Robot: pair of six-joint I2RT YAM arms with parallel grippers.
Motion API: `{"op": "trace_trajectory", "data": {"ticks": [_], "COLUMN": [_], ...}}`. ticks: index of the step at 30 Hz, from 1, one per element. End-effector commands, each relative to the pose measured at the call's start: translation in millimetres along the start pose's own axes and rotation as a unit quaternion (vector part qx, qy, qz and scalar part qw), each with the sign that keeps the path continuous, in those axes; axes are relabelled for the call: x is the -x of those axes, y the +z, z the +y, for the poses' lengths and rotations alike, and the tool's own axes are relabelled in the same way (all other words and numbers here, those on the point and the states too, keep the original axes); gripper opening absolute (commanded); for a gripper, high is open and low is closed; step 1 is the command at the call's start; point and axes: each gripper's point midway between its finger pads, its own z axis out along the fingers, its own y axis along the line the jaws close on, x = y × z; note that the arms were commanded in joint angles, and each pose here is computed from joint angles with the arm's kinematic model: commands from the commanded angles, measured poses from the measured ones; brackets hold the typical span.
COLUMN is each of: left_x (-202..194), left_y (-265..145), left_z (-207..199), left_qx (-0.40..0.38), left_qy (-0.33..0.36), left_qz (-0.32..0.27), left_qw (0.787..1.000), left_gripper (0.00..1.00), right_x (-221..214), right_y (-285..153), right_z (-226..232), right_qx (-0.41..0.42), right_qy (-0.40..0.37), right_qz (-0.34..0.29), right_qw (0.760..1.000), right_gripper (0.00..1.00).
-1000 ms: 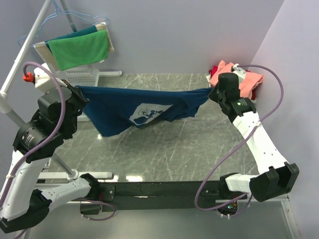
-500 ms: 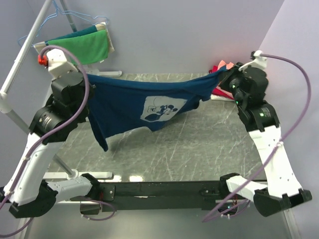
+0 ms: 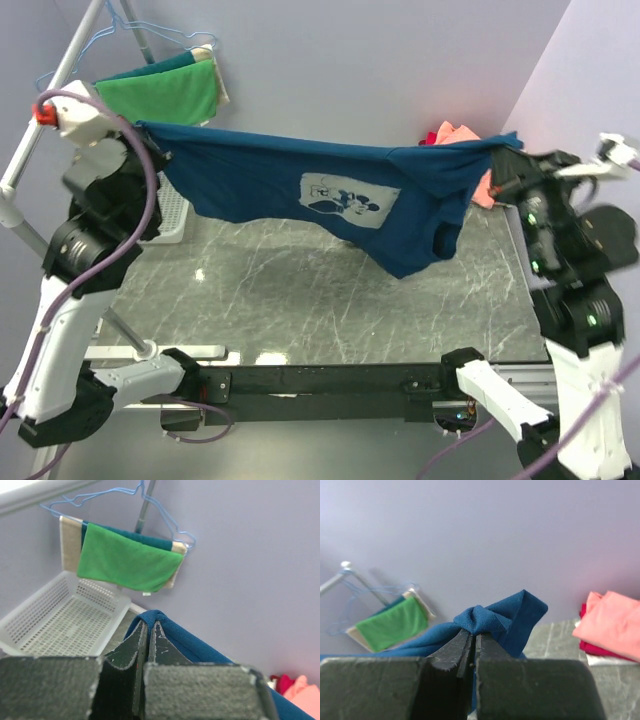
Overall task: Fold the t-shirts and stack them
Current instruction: Flatten the tshirt out
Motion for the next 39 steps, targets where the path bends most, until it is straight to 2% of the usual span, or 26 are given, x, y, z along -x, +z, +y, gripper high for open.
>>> {"op": "trace_trajectory", "data": {"ticks": [1, 5, 8, 10, 13, 16, 18, 19, 20, 22, 23, 26, 31, 35, 38, 39], "left_x": [33, 50, 64, 65, 43, -16, -82, -108, -158, -215, -248, -299, -340, -369, -373, -373], "left_y": [-21, -37, -41, -35, -12, 19, 45, 54, 68, 82, 90, 106, 134, 149, 156, 158], "left_z": [13, 26, 23, 21, 2, -26, -37, -43, -42, -26, -22, 5, 39, 66, 73, 73], "left_qx": [-0.022, -0.037, -0.053, -0.048, -0.033, -0.034, -0.026, -0.038, -0.028, 0.002, 0.012, 0.053, 0.101, 0.151, 0.159, 0.158], "left_qy": [-0.035, -0.055, -0.071, -0.058, -0.029, 0.017, 0.064, 0.053, 0.08, 0.093, 0.105, 0.105, 0.111, 0.125, 0.116, 0.116], "left_qz": [-0.026, -0.041, -0.068, -0.079, -0.068, -0.013, 0.049, 0.08, 0.125, 0.171, 0.202, 0.246, 0.271, 0.293, 0.294, 0.294], "left_qw": [0.999, 0.997, 0.994, 0.994, 0.997, 0.999, 0.996, 0.995, 0.989, 0.981, 0.974, 0.962, 0.951, 0.936, 0.935, 0.935], "left_gripper": [0.01, 0.01, 0.02, 0.04, 0.04, 0.04, 0.03, 0.02, 0.01, 0.01, 0.01, 0.01, 0.01, 0.01, 0.01, 0.01], "right_x": [40, 54, 56, 54, 29, -23, -77, -97, -125, -189, -207, -274, -347, -374, -391, -390], "right_y": [-32, -57, -59, -52, -21, 23, 54, 63, 79, 95, 101, 114, 138, 155, 168, 176], "right_z": [14, 21, 25, 25, 13, -9, -28, -35, -43, -66, -71, -90, -104, -113, -118, -113], "right_qx": [0.038, 0.062, 0.075, 0.075, 0.041, -0.013, -0.053, -0.066, -0.081, -0.116, -0.123, -0.148, -0.162, -0.176, -0.179, -0.169], "right_qy": [-0.001, 0.009, 0.02, 0.023, 0.021, 0.019, 0.027, 0.038, 0.042, 0.051, 0.057, 0.063, 0.057, 0.047, 0.039, 0.042], "right_qz": [-0.057, -0.077, -0.083, -0.085, -0.06, -0.002, 0.053, 0.072, 0.096, 0.153, 0.166, 0.234, 0.317, 0.345, 0.365, 0.368], "right_qw": [0.998, 0.995, 0.993, 0.993, 0.997, 1.0, 0.997, 0.995, 0.991, 0.98, 0.977, 0.959, 0.933, 0.921, 0.913, 0.914], "right_gripper": [0.0, 0.0, 0.0, 0.0, 0.0, 0.0, 0.0, 0.0, 0.0, 0.0, 0.0, 0.0, 0.0, 0.0, 0.0, 0.03]}}
